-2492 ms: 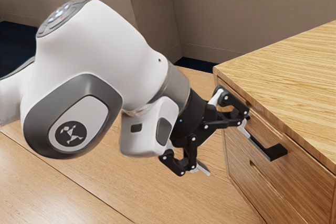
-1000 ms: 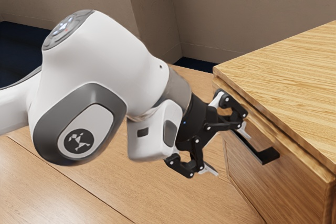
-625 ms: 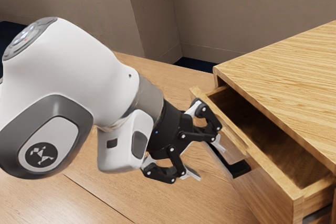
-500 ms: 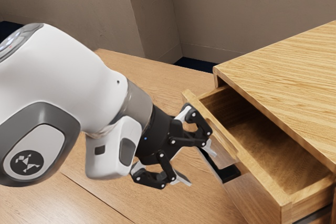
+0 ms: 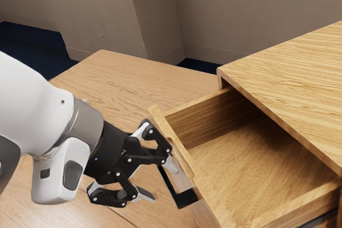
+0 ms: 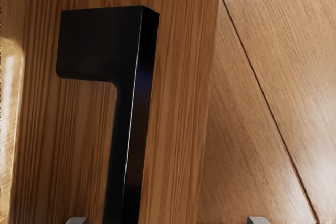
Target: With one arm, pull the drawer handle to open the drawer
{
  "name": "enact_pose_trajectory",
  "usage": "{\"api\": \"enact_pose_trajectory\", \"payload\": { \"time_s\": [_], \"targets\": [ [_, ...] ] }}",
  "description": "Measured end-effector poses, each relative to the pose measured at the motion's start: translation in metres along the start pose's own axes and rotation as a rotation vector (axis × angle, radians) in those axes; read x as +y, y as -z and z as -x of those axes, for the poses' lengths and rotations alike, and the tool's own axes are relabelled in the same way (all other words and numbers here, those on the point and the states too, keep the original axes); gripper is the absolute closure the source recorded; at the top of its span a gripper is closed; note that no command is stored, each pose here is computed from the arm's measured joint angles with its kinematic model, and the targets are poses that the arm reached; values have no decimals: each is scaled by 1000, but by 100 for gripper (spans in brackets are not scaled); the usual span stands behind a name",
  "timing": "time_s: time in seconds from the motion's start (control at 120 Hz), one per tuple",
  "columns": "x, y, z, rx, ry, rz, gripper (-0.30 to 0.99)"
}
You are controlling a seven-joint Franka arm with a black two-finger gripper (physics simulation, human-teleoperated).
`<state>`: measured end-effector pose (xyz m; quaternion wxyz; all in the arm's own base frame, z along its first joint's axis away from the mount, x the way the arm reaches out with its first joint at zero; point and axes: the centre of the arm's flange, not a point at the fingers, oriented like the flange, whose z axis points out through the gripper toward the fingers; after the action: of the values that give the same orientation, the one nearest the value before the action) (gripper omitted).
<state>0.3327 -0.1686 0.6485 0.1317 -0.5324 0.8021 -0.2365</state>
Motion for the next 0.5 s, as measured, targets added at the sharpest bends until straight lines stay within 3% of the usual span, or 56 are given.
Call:
{"api": "enact_pose_trajectory", "payload": {
  "time_s": [0.5],
  "targets": [
    [34,20,-4,-6,4,24,33]
  ]
}}
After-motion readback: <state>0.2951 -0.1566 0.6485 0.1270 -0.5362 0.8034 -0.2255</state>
